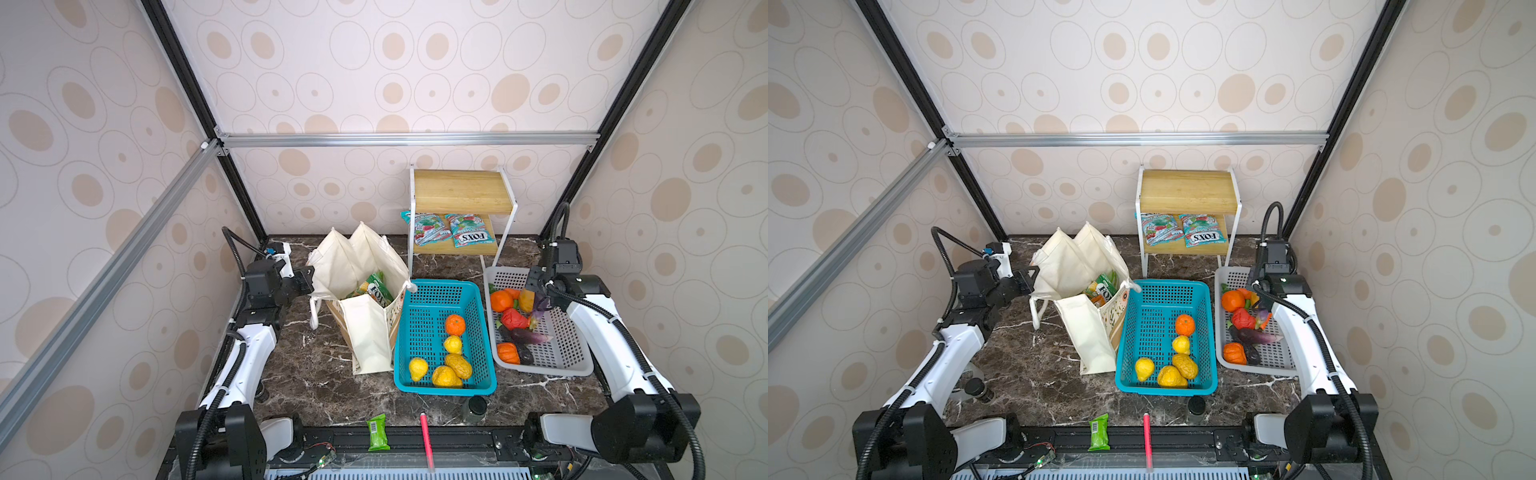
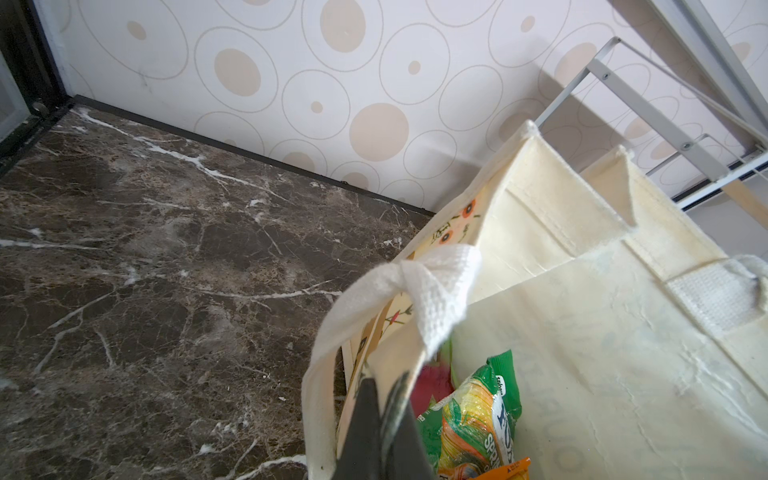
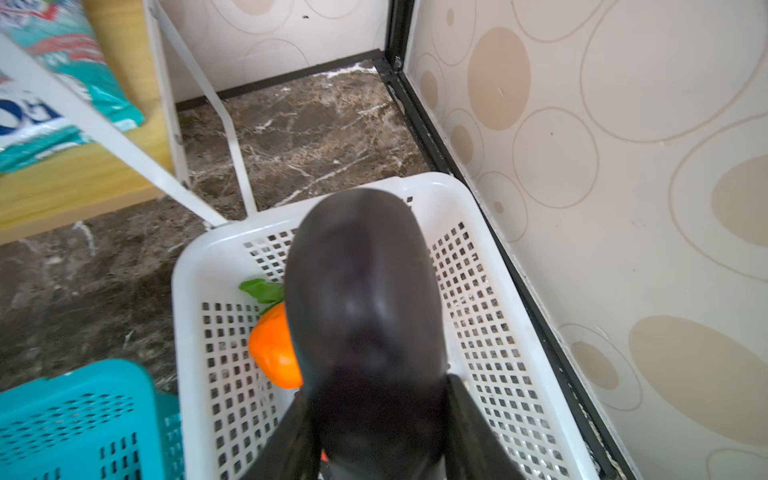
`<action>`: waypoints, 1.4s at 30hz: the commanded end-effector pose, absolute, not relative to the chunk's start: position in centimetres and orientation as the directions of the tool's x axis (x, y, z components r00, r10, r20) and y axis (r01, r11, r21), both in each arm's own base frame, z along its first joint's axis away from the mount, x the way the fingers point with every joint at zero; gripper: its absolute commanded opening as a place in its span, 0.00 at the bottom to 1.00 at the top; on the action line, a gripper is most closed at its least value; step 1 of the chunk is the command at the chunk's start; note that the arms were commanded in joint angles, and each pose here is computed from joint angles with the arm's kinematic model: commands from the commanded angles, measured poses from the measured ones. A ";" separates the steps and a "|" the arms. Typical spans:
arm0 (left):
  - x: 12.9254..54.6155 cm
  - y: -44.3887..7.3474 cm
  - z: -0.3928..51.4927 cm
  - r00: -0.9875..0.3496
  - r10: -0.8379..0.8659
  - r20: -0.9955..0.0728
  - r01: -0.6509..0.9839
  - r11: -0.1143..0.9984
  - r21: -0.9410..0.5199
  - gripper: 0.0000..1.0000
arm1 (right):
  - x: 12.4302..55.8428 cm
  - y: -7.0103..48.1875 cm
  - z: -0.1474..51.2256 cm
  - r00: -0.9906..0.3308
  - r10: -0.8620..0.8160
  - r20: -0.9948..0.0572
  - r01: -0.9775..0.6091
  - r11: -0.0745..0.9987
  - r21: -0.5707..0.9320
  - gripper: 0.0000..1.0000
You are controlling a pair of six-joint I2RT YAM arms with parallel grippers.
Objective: Place the food into the grocery bag and tie it
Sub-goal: 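Lift the eggplant with the right gripper and carry it toward the tote bag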
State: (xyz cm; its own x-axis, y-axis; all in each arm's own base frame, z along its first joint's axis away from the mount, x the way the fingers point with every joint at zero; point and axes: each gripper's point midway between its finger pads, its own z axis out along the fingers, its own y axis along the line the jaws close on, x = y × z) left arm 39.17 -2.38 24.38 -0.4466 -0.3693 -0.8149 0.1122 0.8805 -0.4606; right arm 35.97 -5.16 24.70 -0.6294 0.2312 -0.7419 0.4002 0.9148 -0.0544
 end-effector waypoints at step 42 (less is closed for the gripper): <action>39.4 -2.2 27.4 -0.364 -0.349 -0.863 0.164 0.889 -0.428 0.00 | 36.4 34.6 46.1 -0.361 0.105 -0.927 -0.519 0.803 0.293 0.28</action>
